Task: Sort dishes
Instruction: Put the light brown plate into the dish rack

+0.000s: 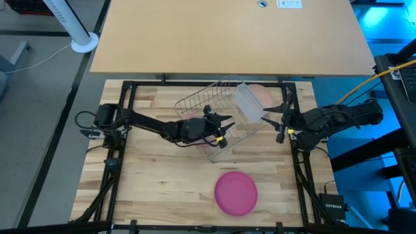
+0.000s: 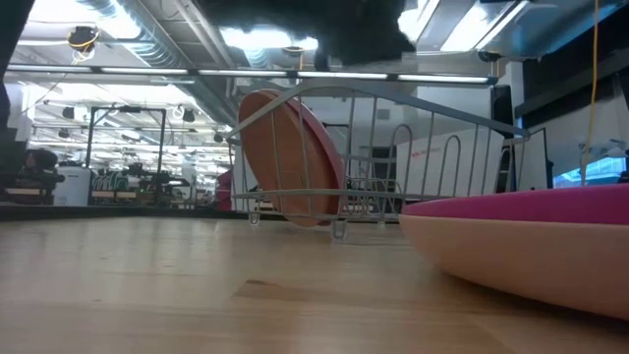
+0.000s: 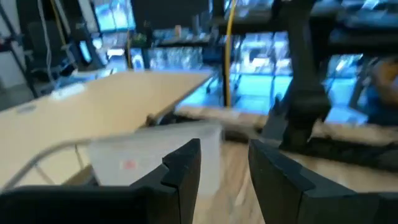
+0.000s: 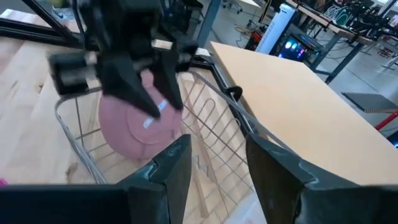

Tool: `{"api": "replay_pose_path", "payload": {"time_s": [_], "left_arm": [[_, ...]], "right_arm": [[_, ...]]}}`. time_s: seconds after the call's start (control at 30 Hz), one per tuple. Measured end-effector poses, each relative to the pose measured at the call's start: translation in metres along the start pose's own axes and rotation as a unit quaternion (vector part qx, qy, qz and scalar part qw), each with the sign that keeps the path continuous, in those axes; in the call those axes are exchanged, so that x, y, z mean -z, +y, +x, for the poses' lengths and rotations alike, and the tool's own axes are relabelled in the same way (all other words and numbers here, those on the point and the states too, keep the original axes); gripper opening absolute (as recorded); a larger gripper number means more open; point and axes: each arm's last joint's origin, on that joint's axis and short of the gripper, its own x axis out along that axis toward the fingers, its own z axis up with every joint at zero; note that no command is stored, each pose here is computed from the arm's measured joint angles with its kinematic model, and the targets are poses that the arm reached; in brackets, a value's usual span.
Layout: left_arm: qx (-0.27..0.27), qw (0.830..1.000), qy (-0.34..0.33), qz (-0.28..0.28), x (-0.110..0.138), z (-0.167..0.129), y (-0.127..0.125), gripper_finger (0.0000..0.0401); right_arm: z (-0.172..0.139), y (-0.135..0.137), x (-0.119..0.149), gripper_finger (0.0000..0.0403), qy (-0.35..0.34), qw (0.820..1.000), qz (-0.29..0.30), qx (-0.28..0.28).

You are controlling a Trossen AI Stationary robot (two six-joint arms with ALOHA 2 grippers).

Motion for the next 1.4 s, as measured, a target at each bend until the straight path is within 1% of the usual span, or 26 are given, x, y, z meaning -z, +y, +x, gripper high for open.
{"api": "replay_pose_path", "payload": {"time_s": [0.1, 0.2, 0.3, 0.4, 0.47, 0.57, 0.67, 0.7, 0.83, 0.93, 1.03, 1.13, 1.2, 1.27, 1.4], "left_arm": [[0.013, 1.0, -0.011, 0.011, -0.028, -0.021, 0.0, 0.0127], [0.029, 0.998, 0.02, 0.043, -0.054, -0.051, 0.008, 0.0127], [0.043, 0.996, 0.06, 0.041, -0.078, -0.089, 0.022, 0.0127], [0.054, 0.993, 0.098, 0.037, -0.093, -0.128, 0.039, 0.0127], [0.065, 0.992, 0.105, 0.03, -0.092, -0.15, 0.048, 0.0127], [0.073, 0.992, 0.099, 0.021, -0.08, -0.177, 0.057, 0.0127], [0.058, 0.993, 0.103, 0.001, -0.053, -0.199, 0.064, 0.0127], [0.05, 0.994, 0.102, -0.005, -0.042, -0.204, 0.066, 0.0127], [0.025, 0.996, 0.067, -0.055, -0.002, -0.218, 0.071, 0.0127], [0.029, 0.994, 0.046, -0.093, 0.026, -0.223, 0.073, 0.0127], [0.037, 0.99, 0.027, -0.135, 0.048, -0.226, 0.073, 0.0127], [0.045, 0.984, 0.018, -0.17, 0.061, -0.229, 0.074, 0.0127], [0.053, 0.982, 0.013, -0.18, 0.066, -0.232, 0.073, 0.0127], [0.059, 0.981, 0.008, -0.186, 0.065, -0.233, 0.072, 0.0127], [0.07, 0.979, 0.001, -0.192, 0.063, -0.235, 0.07, 0.0127]], "right_arm": [[0.002, 0.001, -0.003, 0.0159, -0.011, 1.0, 0.008, 0.0], [-0.001, -0.002, -0.009, 0.0159, -0.042, 0.999, 0.03, 0.004], [-0.01, -0.008, -0.011, 0.0159, -0.068, 0.996, 0.049, 0.006], [-0.022, -0.017, -0.007, 0.0159, -0.077, 0.995, 0.065, 0.007], [-0.029, -0.021, 0.0, 0.0159, -0.068, 0.994, 0.086, 0.004], [-0.04, -0.028, 0.018, 0.0159, -0.038, 0.992, 0.124, 0.0], [-0.045, -0.029, 0.04, 0.0159, -0.027, 0.985, 0.168, -0.001], [-0.045, -0.029, 0.047, 0.0159, -0.028, 0.984, 0.173, -0.001], [-0.041, -0.023, 0.071, 0.0159, -0.035, 0.983, 0.181, -0.002], [-0.032, -0.014, 0.087, 0.0159, -0.038, 0.982, 0.183, -0.009], [-0.022, -0.005, 0.101, 0.0159, -0.031, 0.983, 0.179, -0.016], [-0.011, 0.004, 0.114, 0.0159, -0.005, 0.985, 0.173, -0.021], [-0.007, 0.008, 0.119, 0.0159, 0.002, 0.984, 0.175, -0.023], [-0.004, 0.01, 0.121, 0.0159, 0.011, 0.985, 0.17, -0.021], [-0.002, 0.01, 0.119, 0.0159, 0.028, 0.987, 0.159, 0.009]]}}
